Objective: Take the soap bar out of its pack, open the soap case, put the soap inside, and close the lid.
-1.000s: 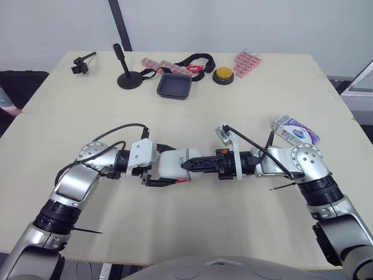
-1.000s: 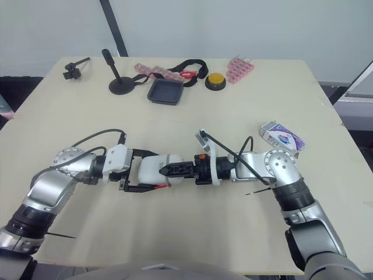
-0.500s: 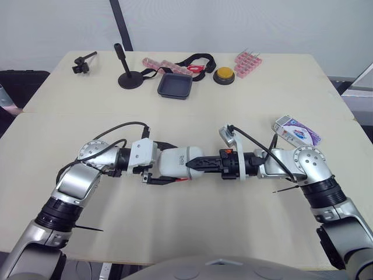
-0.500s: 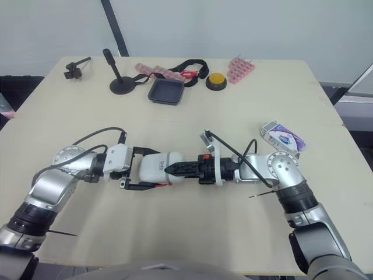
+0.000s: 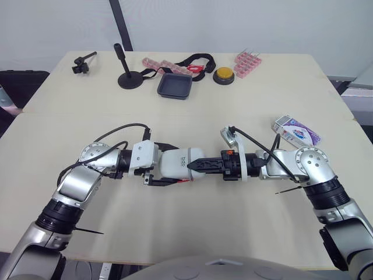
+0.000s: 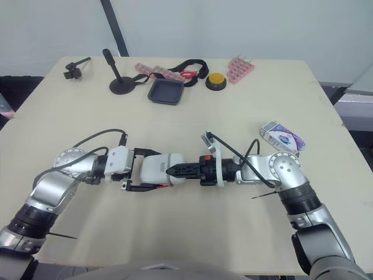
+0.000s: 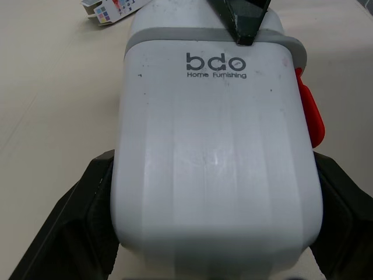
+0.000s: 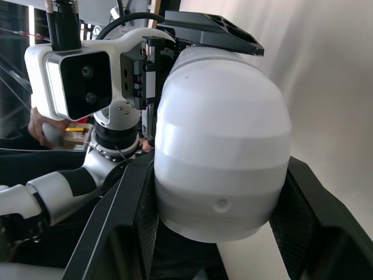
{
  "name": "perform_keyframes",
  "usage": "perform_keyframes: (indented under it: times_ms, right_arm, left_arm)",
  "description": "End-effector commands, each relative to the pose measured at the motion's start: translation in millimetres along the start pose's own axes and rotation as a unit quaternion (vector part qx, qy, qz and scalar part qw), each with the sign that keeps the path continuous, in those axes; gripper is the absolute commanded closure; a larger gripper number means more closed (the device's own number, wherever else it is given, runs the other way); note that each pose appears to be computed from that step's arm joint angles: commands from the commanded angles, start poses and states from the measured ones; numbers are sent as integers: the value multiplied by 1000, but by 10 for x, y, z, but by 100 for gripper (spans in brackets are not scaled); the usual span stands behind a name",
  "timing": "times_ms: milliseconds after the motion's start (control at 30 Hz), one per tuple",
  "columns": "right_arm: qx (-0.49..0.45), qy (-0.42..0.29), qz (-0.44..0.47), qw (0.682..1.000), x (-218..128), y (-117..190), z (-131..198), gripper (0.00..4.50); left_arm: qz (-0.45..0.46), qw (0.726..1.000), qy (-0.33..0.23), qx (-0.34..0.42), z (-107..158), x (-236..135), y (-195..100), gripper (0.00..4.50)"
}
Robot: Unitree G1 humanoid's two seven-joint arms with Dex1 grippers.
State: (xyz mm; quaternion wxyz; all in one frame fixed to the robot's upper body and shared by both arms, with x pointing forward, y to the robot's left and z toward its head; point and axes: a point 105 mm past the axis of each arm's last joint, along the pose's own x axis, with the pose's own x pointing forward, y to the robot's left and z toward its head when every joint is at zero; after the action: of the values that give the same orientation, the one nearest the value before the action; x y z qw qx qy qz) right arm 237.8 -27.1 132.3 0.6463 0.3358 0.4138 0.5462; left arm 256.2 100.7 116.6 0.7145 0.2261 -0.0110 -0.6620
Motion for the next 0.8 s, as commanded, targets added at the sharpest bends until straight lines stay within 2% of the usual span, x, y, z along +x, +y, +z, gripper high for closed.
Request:
perform_keyframes:
  times_ms: [33,100,167,233,400,467,600,800]
  right_arm:
    - [-29,-15,9,999,19,146,97,237]
    - [-36,-8,18,999,42,187,54,237]
    - [-23,-3,20,1000,55,170,39,136]
    - [-12,-3,35,999,52,185,50,78]
    - [7,-8,78,997,42,220,55,78]
    - [13,15,101,995,34,243,5,78]
    - [29,-15,95,995,-6,180,66,78]
    - [29,-20,101,994,-64,181,59,78]
  left_arm:
    - [1,1000,15,-11,-52,-60,-22,101]
    - [2,1000,17,-9,-59,-56,-20,101]
    - [2,1000,16,-9,-48,-54,-10,101]
    - [4,1000,13,-8,-30,-53,3,101]
    - [7,1000,14,-9,-34,-57,6,101]
    - [7,1000,13,-8,-31,-55,4,101]
    - [8,1000,13,-8,-28,-55,0,101]
    - [9,1000,14,-11,-38,-60,-16,101]
